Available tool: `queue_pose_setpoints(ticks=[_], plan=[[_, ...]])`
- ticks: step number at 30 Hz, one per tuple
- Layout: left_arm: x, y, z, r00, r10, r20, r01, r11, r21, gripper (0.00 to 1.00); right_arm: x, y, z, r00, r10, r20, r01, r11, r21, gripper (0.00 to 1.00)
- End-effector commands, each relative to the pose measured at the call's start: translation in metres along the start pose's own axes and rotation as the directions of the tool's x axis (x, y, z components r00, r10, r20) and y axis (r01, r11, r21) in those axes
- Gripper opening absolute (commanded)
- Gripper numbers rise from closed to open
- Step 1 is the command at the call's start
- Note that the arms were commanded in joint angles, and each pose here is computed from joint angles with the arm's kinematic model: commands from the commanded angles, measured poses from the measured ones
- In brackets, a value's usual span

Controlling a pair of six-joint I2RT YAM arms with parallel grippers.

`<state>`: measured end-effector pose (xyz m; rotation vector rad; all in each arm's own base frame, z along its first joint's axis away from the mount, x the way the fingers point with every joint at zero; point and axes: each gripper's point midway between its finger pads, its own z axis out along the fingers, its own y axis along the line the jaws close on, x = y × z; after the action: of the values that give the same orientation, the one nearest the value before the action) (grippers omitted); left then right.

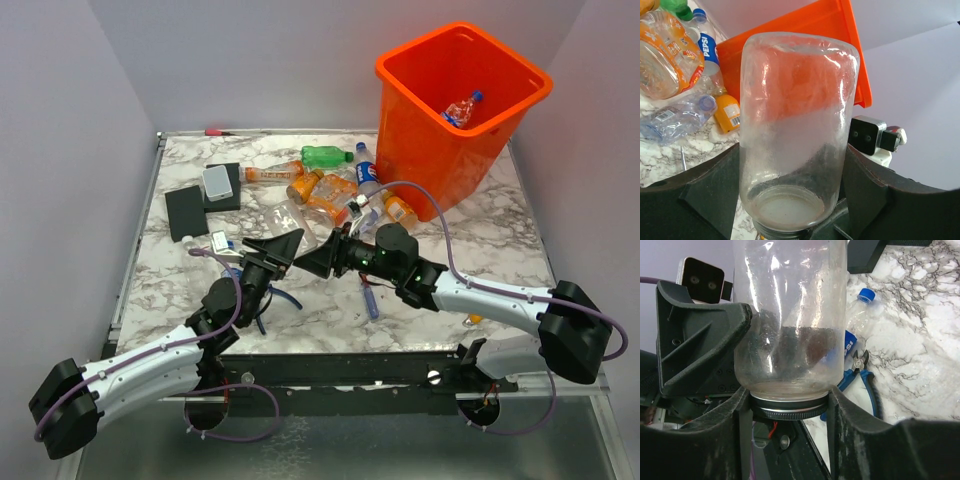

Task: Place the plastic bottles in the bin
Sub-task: Place the plastic bottle in the trash bin.

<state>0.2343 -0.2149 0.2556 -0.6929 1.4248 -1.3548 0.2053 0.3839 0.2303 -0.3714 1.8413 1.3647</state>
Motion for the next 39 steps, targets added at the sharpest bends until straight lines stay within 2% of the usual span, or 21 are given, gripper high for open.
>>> queue_pose_setpoints(ticks=[1,3,5,7,11,12,14,15,17,18,20,22,24,26,28,30,32,35,39], plan=[[0.005,-0.013,-0.006,0.999,-0.033,-0.037,0.035,0.998,0.055,0.42,-0.006,0.004,-0.001,0.999,-0.041,0.022,0.041,0.999,-0.009,0.36],[0.005,-0.018,-0.007,0.999,-0.008,-0.043,0.011,0.998,0.069,0.57,-0.004,0.002,-0.005,0.999,-0.048,0.017,0.048,0.999,-0.003,0.29],[0.005,-0.022,-0.007,0.998,0.035,-0.05,-0.031,0.996,0.079,0.79,-0.004,0.0,-0.011,0.998,-0.055,0.017,0.055,0.998,0.009,0.24],[0.002,-0.024,-0.009,0.994,0.102,-0.049,-0.098,0.993,0.073,0.97,-0.006,0.0,-0.019,0.997,-0.073,0.02,0.072,0.997,0.027,0.2],[-0.025,-0.024,-0.015,0.952,0.306,0.005,-0.306,0.952,-0.007,0.99,-0.012,-0.005,-0.051,0.992,-0.127,0.008,0.125,0.985,0.118,0.13],[-0.035,-0.023,-0.018,0.931,0.364,0.025,-0.363,0.931,-0.04,0.99,-0.015,-0.005,-0.062,0.989,-0.149,0.004,0.147,0.979,0.139,0.11],[-0.058,-0.028,-0.025,0.851,0.522,0.059,-0.518,0.852,-0.077,0.99,-0.02,-0.004,-0.087,0.982,-0.189,-0.013,0.188,0.966,0.179,0.09],[-0.067,-0.035,-0.028,0.801,0.595,0.072,-0.59,0.804,-0.077,0.99,-0.02,-0.003,-0.097,0.978,-0.207,-0.036,0.21,0.958,0.195,0.08],[-0.072,-0.053,-0.033,0.638,0.768,0.063,-0.769,0.639,-0.006,0.99,-0.023,-0.002,-0.116,0.968,-0.232,-0.095,0.248,0.94,0.234,0.07],[-0.069,-0.062,-0.035,0.528,0.848,0.049,-0.849,0.526,0.055,0.99,-0.02,-0.003,-0.125,0.963,-0.23,-0.142,0.26,0.931,0.256,0.06],[-0.051,-0.062,-0.035,0.274,0.962,-0.006,-0.944,0.27,0.19,0.99,-0.01,-0.005,-0.143,0.943,-0.204,-0.264,0.28,0.915,0.292,0.06],[-0.025,-0.048,-0.037,0.011,0.999,-0.033,-0.931,0.022,0.364,0.99,-0.003,-0.002,-0.155,0.927,-0.164,-0.337,0.273,0.912,0.307,0.06],[-0.005,-0.025,-0.04,-0.202,0.979,0.002,-0.852,-0.177,0.493,0.99,0.002,0.004,-0.16,0.917,-0.131,-0.376,0.253,0.921,0.295,0.06],[0.0,-0.01,-0.035,-0.354,0.934,0.041,-0.788,-0.321,0.525,0.99,0.007,0.009,-0.163,0.904,-0.103,-0.416,0.237,0.928,0.286,0.06],[-0.004,-0.002,-0.027,-0.481,0.873,0.078,-0.729,-0.448,0.517,0.99,0.009,0.009,-0.163,0.892,-0.088,-0.443,0.237,0.926,0.294,0.06],[-0.007,-0.003,-0.019,-0.575,0.809,0.124,-0.671,-0.552,0.495,0.99,0.011,0.006,-0.162,0.883,-0.082,-0.463,0.246,0.919,0.307,0.06],[-0.008,-0.007,-0.014,-0.636,0.751,0.178,-0.614,-0.632,0.474,0.99,0.012,0.004,-0.158,0.872,-0.077,-0.483,0.252,0.917,0.31,0.06],[-0.004,-0.013,-0.011,-0.678,0.695,0.239,-0.55,-0.696,0.462,0.99,0.013,0.003,-0.148,0.86,-0.076,-0.505,0.258,0.918,0.301,0.06],[0.009,-0.013,-0.015,-0.7,0.652,0.291,-0.478,-0.731,0.487,0.99,0.008,0.007,-0.131,0.853,-0.096,-0.514,0.269,0.924,0.274,0.06]])
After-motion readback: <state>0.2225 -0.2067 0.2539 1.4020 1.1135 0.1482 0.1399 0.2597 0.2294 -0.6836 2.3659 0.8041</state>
